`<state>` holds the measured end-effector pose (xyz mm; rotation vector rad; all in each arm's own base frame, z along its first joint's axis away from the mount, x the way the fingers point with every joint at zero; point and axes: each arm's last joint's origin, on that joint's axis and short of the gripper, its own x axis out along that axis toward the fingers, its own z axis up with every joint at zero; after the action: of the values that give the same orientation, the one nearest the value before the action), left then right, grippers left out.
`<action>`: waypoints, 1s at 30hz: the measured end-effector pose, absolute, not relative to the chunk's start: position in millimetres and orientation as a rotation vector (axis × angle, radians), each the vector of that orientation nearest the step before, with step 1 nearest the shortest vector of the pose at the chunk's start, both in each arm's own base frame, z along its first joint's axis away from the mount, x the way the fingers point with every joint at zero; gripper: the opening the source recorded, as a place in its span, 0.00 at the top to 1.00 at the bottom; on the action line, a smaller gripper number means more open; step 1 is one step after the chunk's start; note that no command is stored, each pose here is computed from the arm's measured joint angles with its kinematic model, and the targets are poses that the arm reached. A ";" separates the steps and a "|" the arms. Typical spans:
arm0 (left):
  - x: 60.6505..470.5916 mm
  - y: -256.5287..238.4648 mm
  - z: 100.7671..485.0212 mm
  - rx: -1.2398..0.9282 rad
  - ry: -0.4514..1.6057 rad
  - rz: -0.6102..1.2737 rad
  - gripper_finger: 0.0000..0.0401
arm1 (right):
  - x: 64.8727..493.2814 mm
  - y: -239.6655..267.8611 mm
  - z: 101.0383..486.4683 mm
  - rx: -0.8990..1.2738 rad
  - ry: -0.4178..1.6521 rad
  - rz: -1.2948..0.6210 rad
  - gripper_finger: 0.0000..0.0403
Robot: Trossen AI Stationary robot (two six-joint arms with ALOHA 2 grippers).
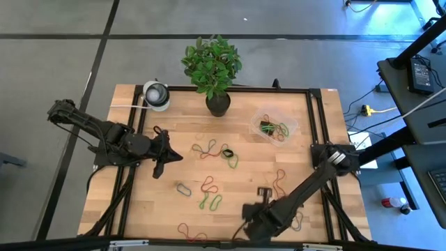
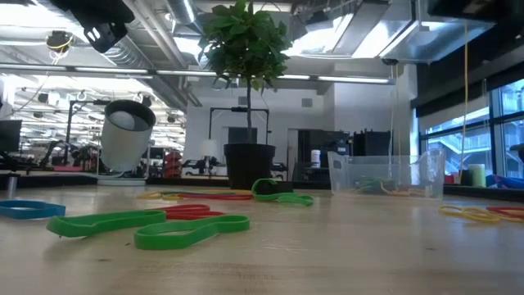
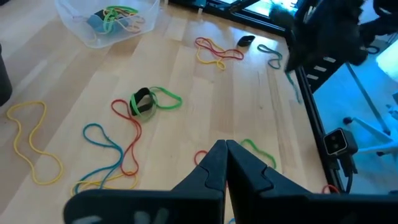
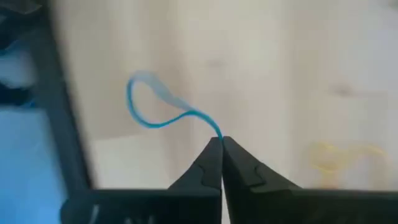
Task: Pick and place rubber bands into bin
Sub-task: Put the blue rubber band into the bin
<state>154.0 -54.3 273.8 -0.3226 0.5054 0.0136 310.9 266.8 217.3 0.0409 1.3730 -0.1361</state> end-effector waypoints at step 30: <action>154.4 -47.7 275.0 -0.154 0.441 0.192 1.00 | 190.1 -42.0 265.4 0.606 0.908 -0.797 1.00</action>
<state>154.4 -47.7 275.0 -0.1536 0.4414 0.1917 190.1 -42.0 265.4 0.6063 0.9078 -0.7970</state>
